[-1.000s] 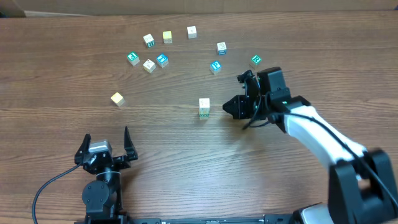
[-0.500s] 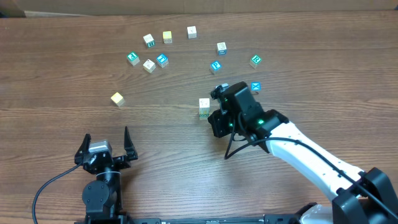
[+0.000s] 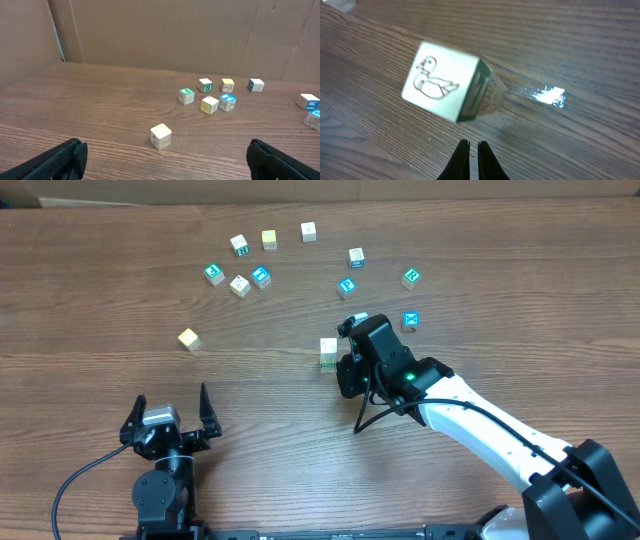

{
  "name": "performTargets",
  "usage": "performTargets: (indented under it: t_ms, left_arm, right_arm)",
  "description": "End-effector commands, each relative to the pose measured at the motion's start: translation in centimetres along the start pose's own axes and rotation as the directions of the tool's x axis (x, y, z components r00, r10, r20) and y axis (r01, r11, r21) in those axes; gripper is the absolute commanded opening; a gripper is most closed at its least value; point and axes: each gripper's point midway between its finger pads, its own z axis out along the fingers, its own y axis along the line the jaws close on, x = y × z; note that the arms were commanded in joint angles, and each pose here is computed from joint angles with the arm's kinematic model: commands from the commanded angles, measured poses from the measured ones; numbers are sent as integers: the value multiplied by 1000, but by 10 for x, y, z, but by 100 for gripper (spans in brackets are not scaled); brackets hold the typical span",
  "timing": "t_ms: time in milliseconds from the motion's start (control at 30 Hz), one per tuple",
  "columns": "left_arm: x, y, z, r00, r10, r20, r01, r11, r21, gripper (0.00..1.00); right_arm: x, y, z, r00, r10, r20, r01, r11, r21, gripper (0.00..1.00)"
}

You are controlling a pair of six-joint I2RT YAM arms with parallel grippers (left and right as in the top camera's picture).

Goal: Form a tower
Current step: 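Move the right gripper over the stack top and hover above it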

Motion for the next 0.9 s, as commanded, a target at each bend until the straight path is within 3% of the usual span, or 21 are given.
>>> performTargets:
  t_ms: [0,867]
  left_arm:
    - [-1,-2,-1,1000,18,8,-18,1000,11,100]
    - [-1,-2,-1,1000,18,8,-18,1000,11,100]
  right_arm:
    - [-9,1,-1,999,5,32,-5,1000,5,4]
    - [-14,2,8,999,7,52,-7,1000,-3,4]
